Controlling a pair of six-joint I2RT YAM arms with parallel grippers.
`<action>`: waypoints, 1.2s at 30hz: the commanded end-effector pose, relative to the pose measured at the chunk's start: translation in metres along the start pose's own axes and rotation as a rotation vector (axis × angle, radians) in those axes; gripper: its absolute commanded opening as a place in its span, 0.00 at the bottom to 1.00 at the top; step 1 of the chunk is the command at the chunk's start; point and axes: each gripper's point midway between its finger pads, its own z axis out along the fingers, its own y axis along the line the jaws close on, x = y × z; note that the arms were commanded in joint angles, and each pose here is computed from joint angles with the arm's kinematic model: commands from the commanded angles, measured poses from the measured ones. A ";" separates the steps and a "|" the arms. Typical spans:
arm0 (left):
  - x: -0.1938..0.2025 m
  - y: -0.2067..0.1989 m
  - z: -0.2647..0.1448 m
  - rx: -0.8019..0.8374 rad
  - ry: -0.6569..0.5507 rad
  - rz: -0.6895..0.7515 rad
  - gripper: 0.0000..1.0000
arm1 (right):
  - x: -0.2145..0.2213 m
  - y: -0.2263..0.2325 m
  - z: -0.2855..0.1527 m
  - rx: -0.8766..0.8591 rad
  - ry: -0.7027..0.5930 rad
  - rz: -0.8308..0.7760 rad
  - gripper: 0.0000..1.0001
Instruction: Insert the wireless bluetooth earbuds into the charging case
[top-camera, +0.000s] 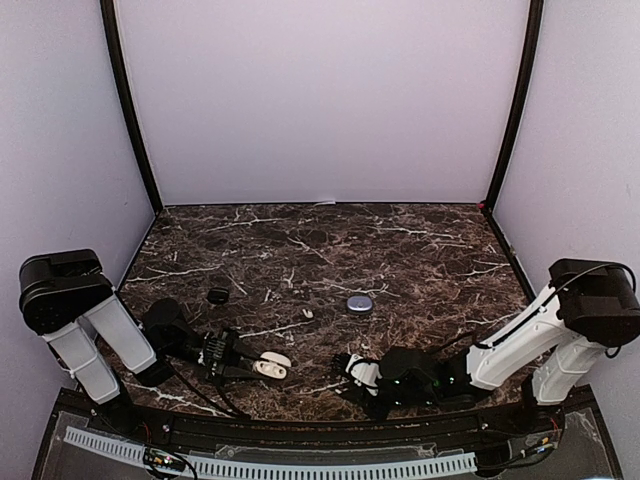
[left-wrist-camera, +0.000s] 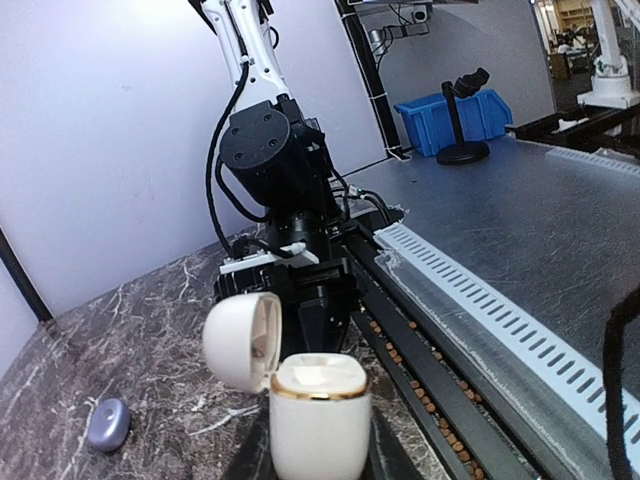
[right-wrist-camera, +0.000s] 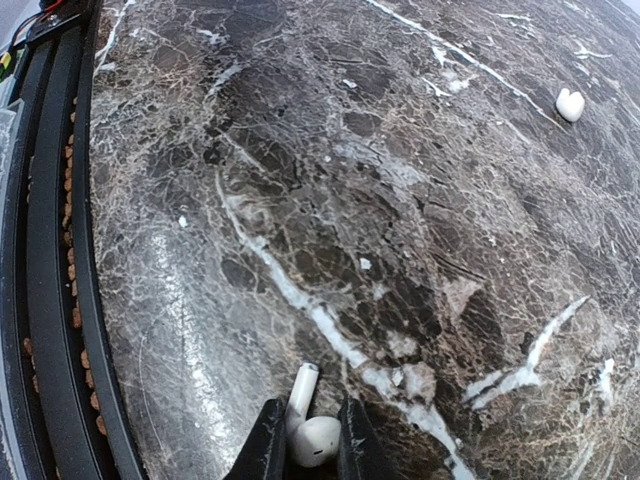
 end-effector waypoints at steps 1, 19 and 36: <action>-0.030 0.012 -0.003 -0.075 -0.084 0.371 0.00 | 0.003 -0.007 -0.005 0.034 0.013 -0.005 0.13; -0.026 0.025 -0.002 -0.147 -0.044 0.422 0.00 | -0.019 -0.010 -0.013 0.062 -0.011 -0.053 0.12; -0.026 0.028 -0.006 -0.189 -0.034 0.413 0.00 | -0.038 -0.019 -0.019 0.169 0.270 0.427 0.08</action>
